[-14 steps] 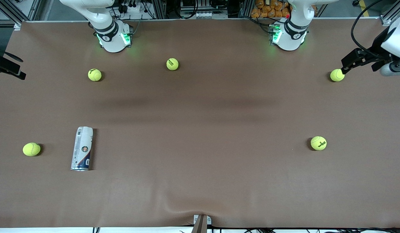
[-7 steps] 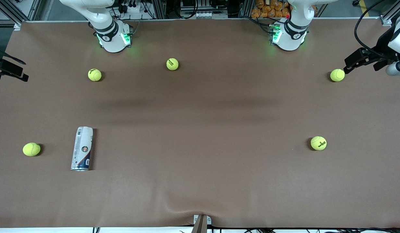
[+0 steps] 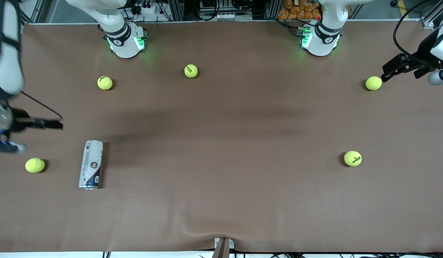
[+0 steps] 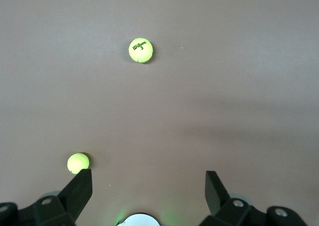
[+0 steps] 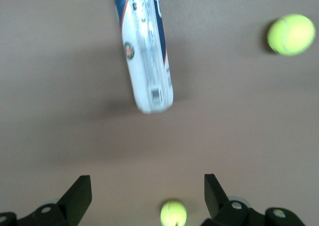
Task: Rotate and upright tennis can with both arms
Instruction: 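Reach the right gripper down over the lying Wilson can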
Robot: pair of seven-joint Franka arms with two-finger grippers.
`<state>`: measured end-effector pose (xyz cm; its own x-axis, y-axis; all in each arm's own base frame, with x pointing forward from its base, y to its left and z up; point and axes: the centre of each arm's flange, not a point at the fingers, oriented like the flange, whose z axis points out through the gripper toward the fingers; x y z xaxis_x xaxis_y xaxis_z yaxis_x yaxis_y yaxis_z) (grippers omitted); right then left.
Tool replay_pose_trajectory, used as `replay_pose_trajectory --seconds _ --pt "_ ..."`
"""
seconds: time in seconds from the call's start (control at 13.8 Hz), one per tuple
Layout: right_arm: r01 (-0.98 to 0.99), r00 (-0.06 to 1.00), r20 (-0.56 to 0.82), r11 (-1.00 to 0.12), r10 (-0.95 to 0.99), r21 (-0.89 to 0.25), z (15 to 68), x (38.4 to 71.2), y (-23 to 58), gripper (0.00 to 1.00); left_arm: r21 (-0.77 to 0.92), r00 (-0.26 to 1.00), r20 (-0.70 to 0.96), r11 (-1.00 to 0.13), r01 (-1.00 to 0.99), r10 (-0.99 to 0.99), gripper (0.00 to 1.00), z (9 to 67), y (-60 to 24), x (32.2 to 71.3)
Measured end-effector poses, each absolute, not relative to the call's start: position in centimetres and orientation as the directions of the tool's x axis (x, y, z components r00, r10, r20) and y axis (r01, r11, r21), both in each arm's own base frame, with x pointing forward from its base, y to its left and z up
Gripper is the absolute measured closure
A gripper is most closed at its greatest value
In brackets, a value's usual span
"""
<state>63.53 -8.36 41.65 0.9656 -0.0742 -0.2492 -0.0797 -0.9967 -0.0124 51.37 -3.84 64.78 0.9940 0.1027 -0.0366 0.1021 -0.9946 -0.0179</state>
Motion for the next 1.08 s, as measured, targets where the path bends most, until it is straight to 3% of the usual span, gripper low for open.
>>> replay_pose_trajectory --seconds 0.22,0.58,1.08 --pt "-0.018 0.966 -0.258 -1.000 -0.013 -0.015 34.3 66.1 -8.4 0.00 -0.018 0.994 -0.042 -0.995 0.101 0.102 0.00 64.6 -3.8 51.5" --pt "0.078 0.985 -0.156 -0.997 0.079 -0.012 27.2 69.2 -7.6 0.00 -0.019 0.994 -0.047 -0.995 0.099 0.100 0.00 64.3 -3.8 51.6" --pt "0.146 0.976 -0.158 -0.988 0.152 -0.049 20.2 69.4 -7.8 0.00 -0.019 0.994 -0.051 -0.995 0.096 0.096 0.00 64.1 -3.8 51.7"
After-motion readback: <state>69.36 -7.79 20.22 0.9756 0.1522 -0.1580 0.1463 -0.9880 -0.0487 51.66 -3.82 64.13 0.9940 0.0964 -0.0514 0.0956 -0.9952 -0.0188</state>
